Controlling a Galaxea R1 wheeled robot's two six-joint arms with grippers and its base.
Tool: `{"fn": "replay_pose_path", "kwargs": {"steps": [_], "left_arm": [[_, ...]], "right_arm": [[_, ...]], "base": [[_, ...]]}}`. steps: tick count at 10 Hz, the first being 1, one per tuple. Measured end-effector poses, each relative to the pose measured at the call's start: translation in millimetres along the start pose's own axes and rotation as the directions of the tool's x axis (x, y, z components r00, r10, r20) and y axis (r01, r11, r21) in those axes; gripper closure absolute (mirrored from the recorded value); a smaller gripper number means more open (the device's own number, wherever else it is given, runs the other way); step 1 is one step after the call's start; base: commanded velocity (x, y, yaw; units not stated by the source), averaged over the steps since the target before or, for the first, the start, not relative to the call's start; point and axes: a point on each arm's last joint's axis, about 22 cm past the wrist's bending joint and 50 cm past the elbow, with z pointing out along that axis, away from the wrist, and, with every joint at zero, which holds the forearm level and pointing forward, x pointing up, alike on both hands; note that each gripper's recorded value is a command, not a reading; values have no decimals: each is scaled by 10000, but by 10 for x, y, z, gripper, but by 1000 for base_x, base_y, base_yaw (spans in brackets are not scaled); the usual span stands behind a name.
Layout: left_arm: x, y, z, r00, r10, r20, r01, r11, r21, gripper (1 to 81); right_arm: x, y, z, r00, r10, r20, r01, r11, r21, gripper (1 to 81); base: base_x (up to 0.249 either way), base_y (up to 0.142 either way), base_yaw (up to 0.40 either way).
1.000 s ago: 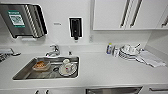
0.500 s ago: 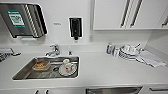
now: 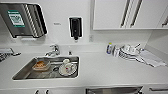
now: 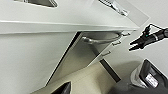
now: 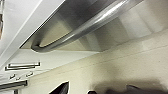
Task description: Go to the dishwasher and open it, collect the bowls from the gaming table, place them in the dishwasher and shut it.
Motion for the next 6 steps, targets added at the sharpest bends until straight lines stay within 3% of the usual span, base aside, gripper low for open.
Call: {"fn": "replay_pose_path", "kwargs": {"steps": [2, 4, 6], "left_arm": [[5, 50, 60, 10000, -6, -30, 5, 9999, -170, 10], [7, 83, 99, 10000, -11, -43, 10, 9996, -282, 10], [8, 82, 99, 10000, 20, -42, -21, 9996, -280, 10]], "right_arm": [[216, -114, -82, 9956, 916, -189, -916, 9958, 8, 10], [323, -95, -61, 9908, 1337, -199, -1340, 9908, -175, 10], [419, -127, 122, 9872, 1593, -90, -1595, 9868, -292, 10]], "base": [[0, 0, 0], [0, 0, 0], [0, 0, 0]]}}
